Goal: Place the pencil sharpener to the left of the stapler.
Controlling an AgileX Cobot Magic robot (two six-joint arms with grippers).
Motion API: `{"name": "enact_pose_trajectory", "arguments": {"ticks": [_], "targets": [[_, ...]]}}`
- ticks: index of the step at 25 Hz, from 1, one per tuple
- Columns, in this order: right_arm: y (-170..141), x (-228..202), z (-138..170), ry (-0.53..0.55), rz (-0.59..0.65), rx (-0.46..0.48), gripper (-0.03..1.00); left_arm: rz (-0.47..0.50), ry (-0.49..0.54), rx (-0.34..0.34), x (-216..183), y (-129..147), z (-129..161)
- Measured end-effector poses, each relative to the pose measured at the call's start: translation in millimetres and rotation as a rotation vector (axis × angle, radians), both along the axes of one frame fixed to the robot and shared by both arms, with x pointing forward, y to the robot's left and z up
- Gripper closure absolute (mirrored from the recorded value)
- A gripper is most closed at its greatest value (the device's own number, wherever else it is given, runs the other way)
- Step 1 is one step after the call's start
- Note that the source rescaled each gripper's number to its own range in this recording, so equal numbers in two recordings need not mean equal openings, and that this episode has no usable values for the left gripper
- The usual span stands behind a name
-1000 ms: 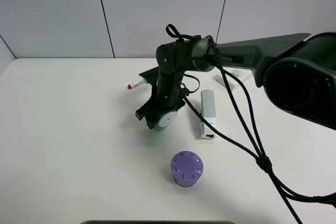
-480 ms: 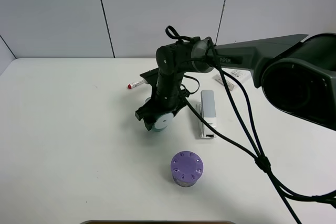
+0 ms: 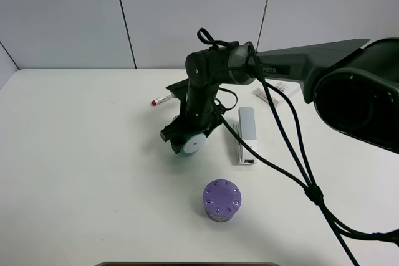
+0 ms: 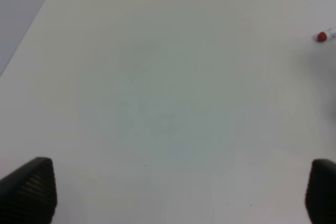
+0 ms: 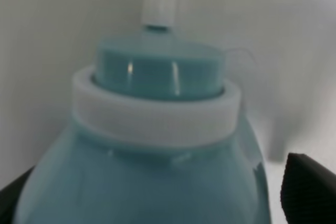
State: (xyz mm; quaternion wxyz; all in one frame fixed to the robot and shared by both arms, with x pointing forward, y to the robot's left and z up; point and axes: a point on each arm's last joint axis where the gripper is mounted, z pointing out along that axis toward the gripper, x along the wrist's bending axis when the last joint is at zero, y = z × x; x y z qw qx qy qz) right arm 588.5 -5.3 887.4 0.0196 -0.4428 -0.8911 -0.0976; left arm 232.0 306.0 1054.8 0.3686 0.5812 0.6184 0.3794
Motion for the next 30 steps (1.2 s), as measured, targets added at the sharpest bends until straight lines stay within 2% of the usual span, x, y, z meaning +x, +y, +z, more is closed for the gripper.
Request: {"name": "enact_pose_trajectory", "arguments": {"ticks": [6,12,22,30], "targets": [[-2.0,-3.1,12.7,0.011,0.006,-0.005,0.18,0.000,0.000,0.000,0.0,0.0,0.0],[-2.9,-4.3,41.0,-0.033,0.007,0.030,0.18,0.000,0.000,0.000,0.0,0.0,0.0],[-12.8,-17.4,111.9,-0.109,0.016,0.094,0.18,0.000,0.000,0.000,0.0,0.0,0.0],[-32.2,-40.4,175.4,-0.161,0.035,0.117,0.18,0.000,0.000,0.000,0.0,0.0,0.0]]}}
